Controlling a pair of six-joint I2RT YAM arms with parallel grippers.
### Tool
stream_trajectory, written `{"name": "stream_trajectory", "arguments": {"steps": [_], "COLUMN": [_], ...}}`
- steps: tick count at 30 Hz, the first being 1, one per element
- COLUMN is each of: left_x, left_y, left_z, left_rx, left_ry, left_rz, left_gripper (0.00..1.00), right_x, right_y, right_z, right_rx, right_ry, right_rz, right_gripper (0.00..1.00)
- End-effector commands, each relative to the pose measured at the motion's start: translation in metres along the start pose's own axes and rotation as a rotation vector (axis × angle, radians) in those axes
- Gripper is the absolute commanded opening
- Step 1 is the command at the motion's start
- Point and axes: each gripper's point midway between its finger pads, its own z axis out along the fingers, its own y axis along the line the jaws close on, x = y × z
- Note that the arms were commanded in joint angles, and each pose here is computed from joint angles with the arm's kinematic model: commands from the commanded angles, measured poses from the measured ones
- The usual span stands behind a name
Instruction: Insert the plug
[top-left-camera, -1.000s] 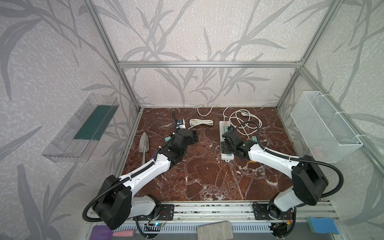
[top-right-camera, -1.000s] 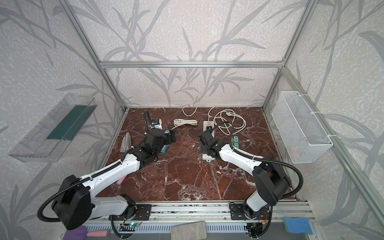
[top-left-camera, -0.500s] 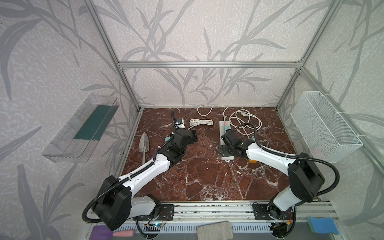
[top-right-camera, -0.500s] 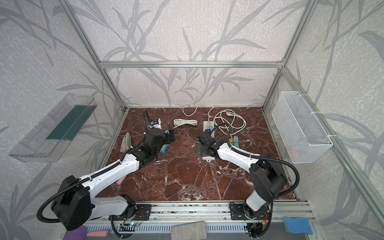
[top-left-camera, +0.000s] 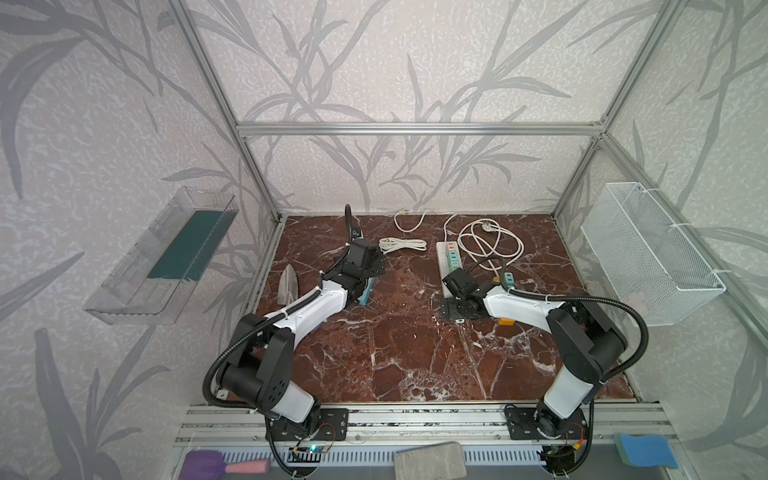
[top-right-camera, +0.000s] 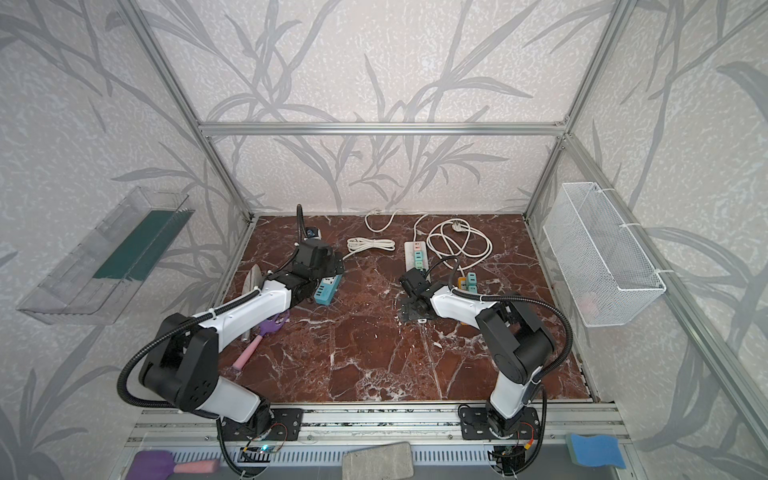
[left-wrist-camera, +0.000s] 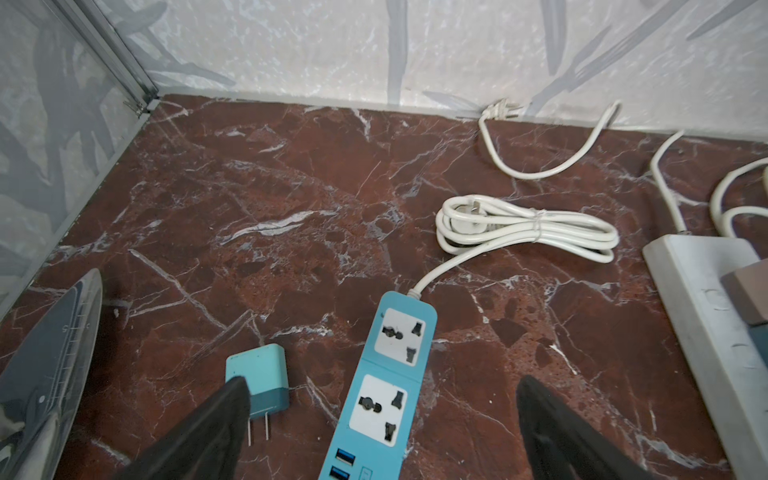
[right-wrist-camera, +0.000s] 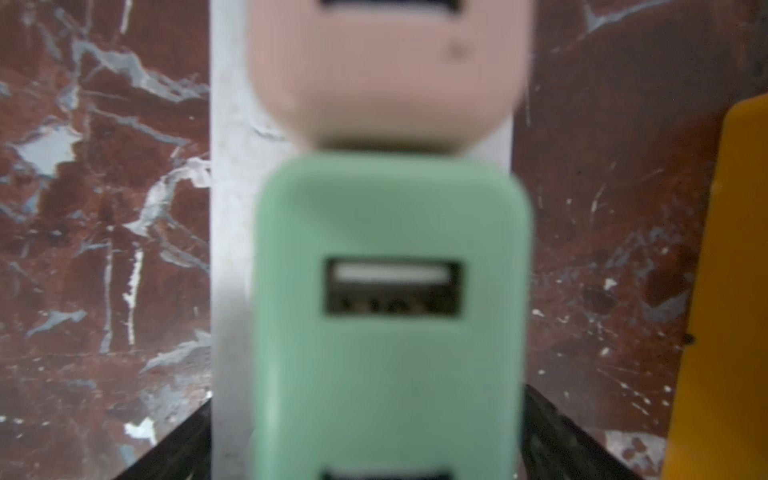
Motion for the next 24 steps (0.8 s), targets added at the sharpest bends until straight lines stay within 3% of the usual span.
{"name": "stream_trajectory", "arguments": {"steps": [1,10,19,24], "left_x": [0.025,0.075,0.102,0.114], "left_y": [0.001,-0.006,-0.006,-0.008], "left_z": [0.014,0.038,0.053,0.054], "left_rx": [0.014,0.019,0.004,0.010], "left_ry": [0.163,0.466,0.565,0.625], "left_rz": [0.051,0.166,0.194,0.188], "left_gripper": [0.99,0.89,0.82,0.73], "right_x": [-0.010,-0.021,-0.029,-0.029], "right_y": [-0.014,-0.017,-0.020,-0.029], "right_z": [-0.014,-0.069,-0.129,-0.136], "right_rx": [-0.001,-0.077,-0.191,-0.187], "right_ry": [-0.043,-0.120,-0.252,-0.299], "right_rz": [0.030,0.012,0.024,0.043], "right_gripper": [0.99,0.99,0.99,0.99]}}
